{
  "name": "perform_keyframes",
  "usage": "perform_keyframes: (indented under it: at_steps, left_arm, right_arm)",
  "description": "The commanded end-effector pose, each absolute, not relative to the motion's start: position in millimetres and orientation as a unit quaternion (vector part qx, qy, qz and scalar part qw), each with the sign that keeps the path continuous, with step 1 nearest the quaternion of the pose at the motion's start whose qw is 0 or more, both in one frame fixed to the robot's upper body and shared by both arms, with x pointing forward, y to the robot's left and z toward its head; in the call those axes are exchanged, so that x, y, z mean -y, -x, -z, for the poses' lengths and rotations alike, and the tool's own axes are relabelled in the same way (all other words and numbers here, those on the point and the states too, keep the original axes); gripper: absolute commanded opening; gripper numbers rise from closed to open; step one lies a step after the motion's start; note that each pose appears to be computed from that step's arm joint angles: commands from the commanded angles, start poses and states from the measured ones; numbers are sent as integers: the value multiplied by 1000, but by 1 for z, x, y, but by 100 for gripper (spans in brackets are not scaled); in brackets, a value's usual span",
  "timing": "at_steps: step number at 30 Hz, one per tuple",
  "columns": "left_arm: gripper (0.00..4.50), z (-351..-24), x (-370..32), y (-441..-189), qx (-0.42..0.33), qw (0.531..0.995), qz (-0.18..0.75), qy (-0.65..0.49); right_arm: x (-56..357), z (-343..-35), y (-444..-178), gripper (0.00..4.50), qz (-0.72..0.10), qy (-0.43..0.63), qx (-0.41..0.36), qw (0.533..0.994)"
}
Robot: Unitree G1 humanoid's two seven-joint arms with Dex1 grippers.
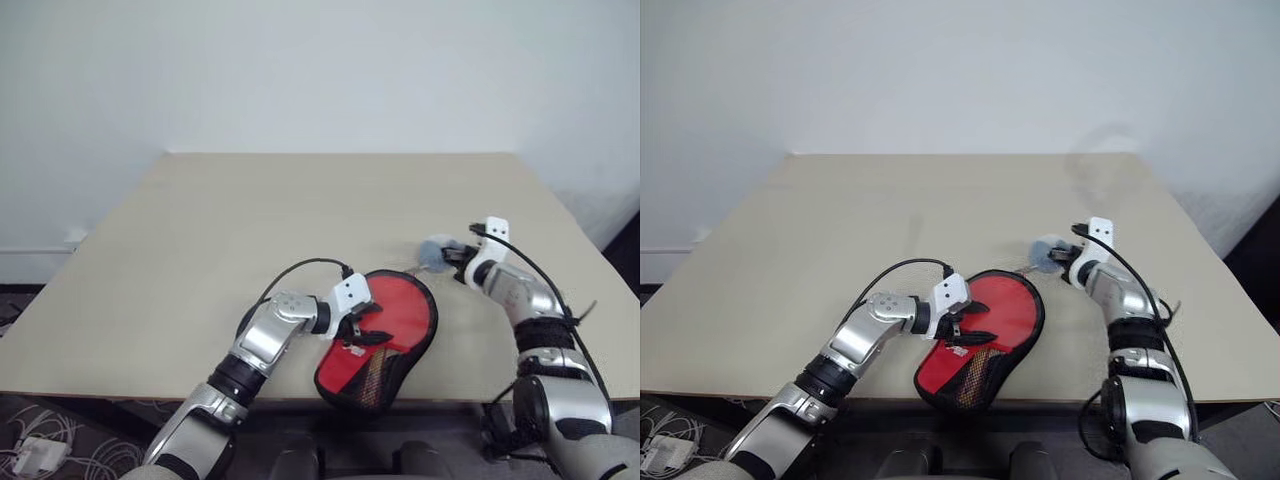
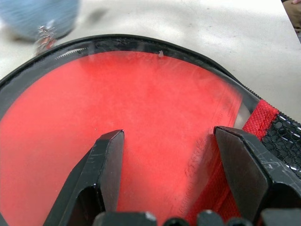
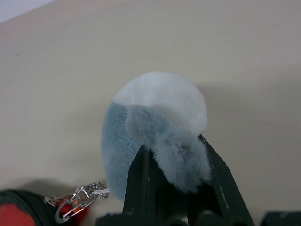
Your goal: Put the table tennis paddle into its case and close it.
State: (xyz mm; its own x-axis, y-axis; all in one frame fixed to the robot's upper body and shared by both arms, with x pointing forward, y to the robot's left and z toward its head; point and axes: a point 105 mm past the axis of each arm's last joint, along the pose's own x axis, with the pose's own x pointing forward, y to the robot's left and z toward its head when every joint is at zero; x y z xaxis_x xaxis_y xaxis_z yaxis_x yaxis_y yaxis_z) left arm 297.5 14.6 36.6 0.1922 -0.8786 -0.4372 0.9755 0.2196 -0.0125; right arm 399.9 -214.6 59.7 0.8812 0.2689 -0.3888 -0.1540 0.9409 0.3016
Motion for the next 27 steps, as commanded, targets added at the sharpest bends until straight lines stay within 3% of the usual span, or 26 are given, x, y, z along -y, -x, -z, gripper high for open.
perform_keyframes:
  at_steps: [1, 9, 16, 27]
  left_arm:
    - [322, 1, -33, -287, -260, 751, 588, -151]
    - [322, 1, -33, -288, -260, 746, 593, -157]
    - [322, 2, -31, -287, -262, 744, 596, -155]
    - [322, 3, -30, -286, -265, 744, 595, -151]
  right_arm:
    - [261, -87, -379, 1, -82, -110, -199, 970]
    - [278, -98, -324, 1, -131, -87, -241, 958]
    - [245, -93, -259, 1, -294, -32, -290, 910]
    - [201, -102, -214, 1, -460, -33, -301, 835]
